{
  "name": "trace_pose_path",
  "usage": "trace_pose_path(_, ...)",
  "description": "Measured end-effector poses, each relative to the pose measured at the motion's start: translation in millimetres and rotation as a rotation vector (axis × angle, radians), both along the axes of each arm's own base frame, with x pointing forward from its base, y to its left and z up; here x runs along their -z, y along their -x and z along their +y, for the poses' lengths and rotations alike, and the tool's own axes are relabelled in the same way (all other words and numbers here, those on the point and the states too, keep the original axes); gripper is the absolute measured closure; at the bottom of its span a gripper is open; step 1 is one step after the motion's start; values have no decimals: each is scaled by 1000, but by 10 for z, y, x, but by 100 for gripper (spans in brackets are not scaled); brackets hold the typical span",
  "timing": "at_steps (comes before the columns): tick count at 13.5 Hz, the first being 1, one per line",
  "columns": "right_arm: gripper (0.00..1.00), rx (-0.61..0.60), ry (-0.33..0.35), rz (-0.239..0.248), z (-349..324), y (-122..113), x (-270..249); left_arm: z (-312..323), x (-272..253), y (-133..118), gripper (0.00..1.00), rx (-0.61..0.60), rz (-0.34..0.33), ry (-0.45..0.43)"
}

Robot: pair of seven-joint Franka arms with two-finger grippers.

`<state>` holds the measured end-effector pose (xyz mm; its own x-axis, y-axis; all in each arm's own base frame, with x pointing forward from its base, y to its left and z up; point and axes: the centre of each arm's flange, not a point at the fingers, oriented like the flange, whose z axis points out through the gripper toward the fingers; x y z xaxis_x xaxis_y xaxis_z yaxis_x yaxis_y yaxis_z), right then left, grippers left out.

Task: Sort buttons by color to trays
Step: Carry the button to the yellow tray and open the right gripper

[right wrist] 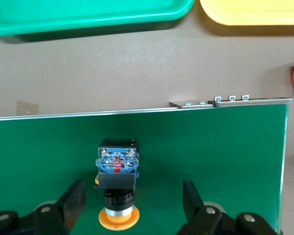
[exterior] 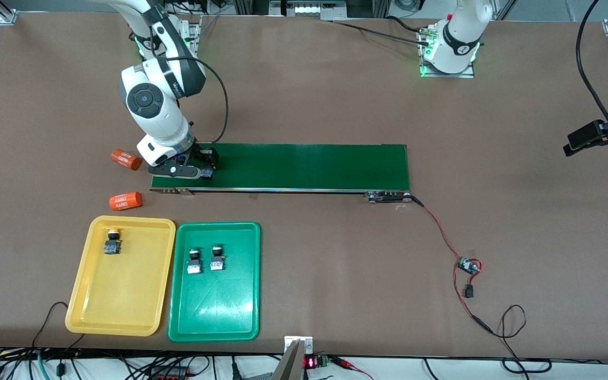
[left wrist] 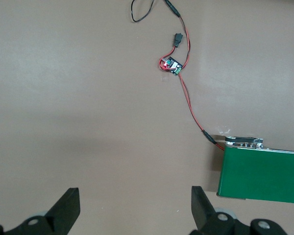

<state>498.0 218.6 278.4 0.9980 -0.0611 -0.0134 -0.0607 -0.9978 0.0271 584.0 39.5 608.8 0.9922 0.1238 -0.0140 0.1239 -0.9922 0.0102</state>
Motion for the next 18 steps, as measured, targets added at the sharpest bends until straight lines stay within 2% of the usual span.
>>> trace_pose_path(2,12,1,-2,5,-9,-12,128,37,11,3,0,-6,2,0)
trace_pose_path(4,17,-3,0,8,-21,-22,242,73,18,7,0,-12,4,0)
trace_pose_path(5,28,-7,4,8,-29,-26,279,79,18,7,0,-14,4,0)
trace_pose_path(7,31,-10,8,8,-48,-35,312,79,20,7,0,-14,4,0)
trace_pose_path(9,55,-5,8,7,-73,-46,311,79,20,7,0,-14,4,0)
trace_pose_path(10,58,0,8,5,-99,-61,302,79,21,7,0,-14,4,0)
trace_pose_path(14,58,-5,15,-4,-322,-238,57,79,23,7,0,-14,5,0)
trace_pose_path(16,58,-10,21,-13,-464,-432,-264,79,23,7,0,-14,5,0)
trace_pose_path(18,58,-7,13,-56,-662,-702,-618,81,24,2,0,-14,2,0)
